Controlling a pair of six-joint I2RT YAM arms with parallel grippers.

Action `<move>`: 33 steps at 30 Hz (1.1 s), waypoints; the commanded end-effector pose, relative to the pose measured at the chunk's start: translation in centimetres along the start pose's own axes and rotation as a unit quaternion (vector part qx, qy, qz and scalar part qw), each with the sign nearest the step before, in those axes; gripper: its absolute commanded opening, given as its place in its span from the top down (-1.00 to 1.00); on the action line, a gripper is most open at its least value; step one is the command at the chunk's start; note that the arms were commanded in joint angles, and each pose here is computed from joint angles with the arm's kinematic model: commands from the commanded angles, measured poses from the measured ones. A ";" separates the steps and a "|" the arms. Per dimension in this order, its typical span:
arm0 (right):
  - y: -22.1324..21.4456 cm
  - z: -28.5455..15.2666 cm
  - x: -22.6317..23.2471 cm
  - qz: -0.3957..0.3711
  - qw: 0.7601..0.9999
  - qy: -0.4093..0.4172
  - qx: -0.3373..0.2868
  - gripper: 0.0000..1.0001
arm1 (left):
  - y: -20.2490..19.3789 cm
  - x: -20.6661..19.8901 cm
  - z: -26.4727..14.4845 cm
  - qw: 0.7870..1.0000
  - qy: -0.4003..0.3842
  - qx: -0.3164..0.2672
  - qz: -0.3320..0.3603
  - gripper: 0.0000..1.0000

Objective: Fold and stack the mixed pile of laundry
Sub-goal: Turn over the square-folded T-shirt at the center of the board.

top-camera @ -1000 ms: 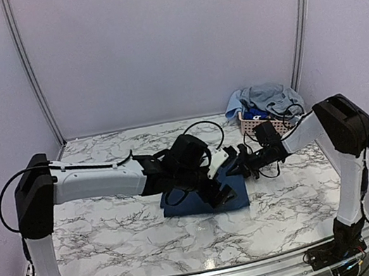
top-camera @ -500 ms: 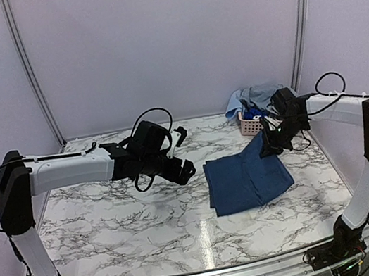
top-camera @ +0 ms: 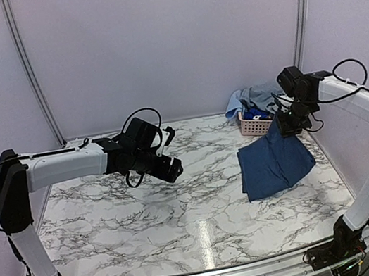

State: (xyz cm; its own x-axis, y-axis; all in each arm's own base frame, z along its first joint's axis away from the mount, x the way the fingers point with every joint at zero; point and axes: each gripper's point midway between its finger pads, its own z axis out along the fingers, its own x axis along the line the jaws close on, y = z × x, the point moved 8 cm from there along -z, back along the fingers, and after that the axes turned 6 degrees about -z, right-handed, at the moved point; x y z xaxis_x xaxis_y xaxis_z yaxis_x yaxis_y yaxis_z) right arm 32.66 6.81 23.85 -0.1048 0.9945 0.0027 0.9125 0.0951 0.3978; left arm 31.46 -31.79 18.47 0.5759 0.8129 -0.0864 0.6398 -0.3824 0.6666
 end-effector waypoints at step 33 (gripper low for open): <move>5.9 -1.0 30.8 -0.173 0.887 0.428 -0.007 -0.38 | -1.0 10.7 -7.9 0.968 0.002 -0.045 -0.248 -0.98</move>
State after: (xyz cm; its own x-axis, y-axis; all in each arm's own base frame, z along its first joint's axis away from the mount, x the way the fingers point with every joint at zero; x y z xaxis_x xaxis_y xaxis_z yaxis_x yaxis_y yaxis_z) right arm 32.23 38.73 17.63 -0.5863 0.7065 0.3964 0.8101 0.5167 0.2771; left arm 33.32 -19.20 20.96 0.2084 0.9401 -0.2697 0.7992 -0.0047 0.6011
